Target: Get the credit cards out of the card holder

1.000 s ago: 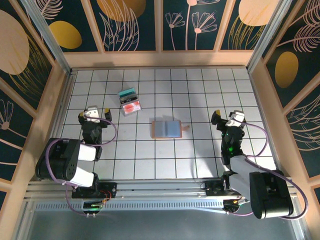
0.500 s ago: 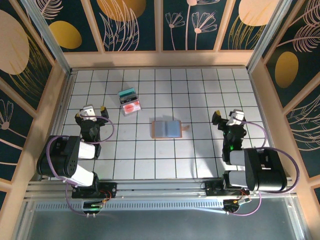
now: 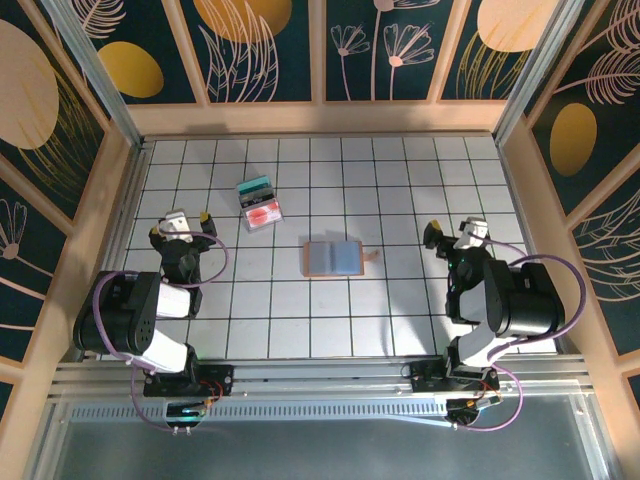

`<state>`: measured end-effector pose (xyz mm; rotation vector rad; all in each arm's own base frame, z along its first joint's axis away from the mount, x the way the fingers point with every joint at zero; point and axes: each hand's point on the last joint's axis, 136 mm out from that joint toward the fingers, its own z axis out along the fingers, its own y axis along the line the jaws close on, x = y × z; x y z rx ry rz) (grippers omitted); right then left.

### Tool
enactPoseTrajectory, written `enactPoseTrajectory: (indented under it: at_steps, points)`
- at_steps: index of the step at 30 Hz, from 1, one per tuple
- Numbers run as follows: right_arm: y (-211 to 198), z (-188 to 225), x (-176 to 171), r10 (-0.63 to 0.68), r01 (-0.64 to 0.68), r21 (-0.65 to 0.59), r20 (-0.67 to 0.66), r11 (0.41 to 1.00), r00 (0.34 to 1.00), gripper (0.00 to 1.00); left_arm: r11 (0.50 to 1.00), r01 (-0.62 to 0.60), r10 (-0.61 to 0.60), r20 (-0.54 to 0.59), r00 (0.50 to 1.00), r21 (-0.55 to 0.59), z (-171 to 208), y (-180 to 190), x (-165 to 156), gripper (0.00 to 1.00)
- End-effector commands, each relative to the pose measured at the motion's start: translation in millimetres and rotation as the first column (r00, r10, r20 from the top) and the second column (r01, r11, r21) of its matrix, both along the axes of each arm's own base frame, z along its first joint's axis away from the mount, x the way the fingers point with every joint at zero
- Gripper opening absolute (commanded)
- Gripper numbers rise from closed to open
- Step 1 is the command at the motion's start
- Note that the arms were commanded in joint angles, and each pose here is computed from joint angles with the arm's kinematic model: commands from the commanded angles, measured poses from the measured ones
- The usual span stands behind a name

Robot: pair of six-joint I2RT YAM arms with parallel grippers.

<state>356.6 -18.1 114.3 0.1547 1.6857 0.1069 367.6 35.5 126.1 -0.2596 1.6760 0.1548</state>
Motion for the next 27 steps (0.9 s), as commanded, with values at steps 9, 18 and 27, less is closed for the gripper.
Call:
enactPoseTrajectory:
  at_steps: [9,18,27]
  points:
    - [38.6,17.6,9.2,0.245,-0.241,-0.066,0.052,0.968,0.968,0.99,1.000,-0.014,0.015,0.057,0.998,-0.022,12.7,3.6,1.1,0.99]
    - [30.1,16.2,12.7,0.196,-0.194,-0.050,0.043,0.980,0.980,0.99,1.000,-0.014,0.015,0.057,0.998,-0.021,12.8,3.6,1.0,0.99]
    - [30.3,16.0,12.6,0.197,-0.194,-0.050,0.043,0.980,0.980,0.99,1.000,-0.013,0.015,0.056,0.998,-0.021,12.5,3.6,1.2,0.99]
